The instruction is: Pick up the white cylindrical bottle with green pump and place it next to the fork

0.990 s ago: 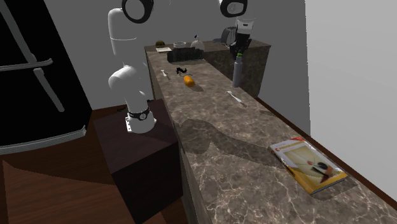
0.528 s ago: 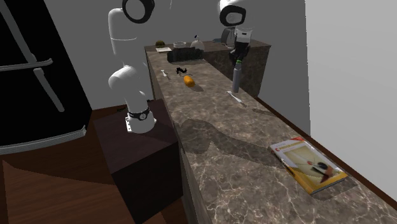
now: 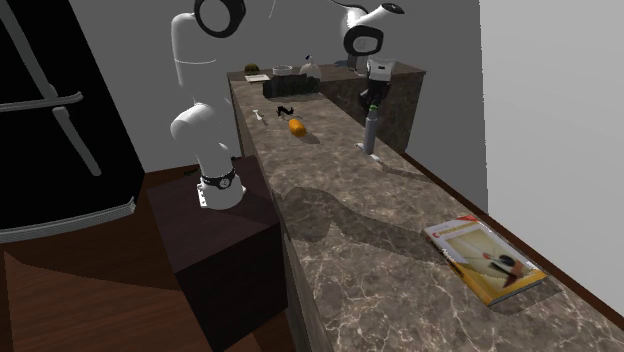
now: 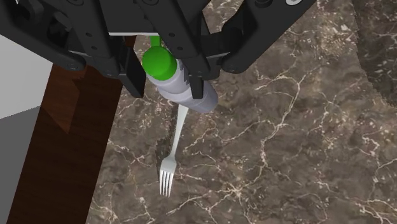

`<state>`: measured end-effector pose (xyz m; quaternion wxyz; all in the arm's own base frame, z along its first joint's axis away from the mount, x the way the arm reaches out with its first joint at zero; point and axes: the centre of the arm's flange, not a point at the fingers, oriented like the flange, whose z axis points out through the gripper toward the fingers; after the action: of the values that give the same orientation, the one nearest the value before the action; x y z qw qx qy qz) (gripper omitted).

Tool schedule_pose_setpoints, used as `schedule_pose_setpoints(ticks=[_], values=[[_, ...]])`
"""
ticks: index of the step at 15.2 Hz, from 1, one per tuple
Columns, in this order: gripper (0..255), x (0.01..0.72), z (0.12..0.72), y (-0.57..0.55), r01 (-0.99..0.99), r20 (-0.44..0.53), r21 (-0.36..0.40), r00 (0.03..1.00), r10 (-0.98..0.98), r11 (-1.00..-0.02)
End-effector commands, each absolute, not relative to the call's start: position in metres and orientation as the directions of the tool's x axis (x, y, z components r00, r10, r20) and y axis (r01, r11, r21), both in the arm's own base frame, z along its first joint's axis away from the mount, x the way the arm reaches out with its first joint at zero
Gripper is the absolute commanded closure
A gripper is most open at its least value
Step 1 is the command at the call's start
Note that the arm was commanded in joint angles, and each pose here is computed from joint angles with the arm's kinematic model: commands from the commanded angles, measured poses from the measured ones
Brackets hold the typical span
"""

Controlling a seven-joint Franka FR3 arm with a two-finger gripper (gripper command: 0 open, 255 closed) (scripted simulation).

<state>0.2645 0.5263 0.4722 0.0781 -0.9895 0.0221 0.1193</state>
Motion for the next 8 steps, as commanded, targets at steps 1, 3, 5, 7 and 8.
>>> schedule_pose_setpoints(ticks=[1,3,5,7,8], values=[[255,0.265,0.462,0.526,-0.062,-0.239,-0.15,0.971,-0.025,-0.987],[255,0.265,0.451,0.526,-0.062,-0.239,-0.15,0.971,-0.025,-0.987],[255,0.265,0.441,0.526,-0.062,-0.239,-0.15,0.971,-0.025,-0.987],[255,0.265,0.43,0.526,-0.062,-0.239,-0.15,0.971,-0.025,-0.987],[255,0.265,0.425,0.526,-0.062,-0.239,-0.15,0.971,-0.025,-0.987]])
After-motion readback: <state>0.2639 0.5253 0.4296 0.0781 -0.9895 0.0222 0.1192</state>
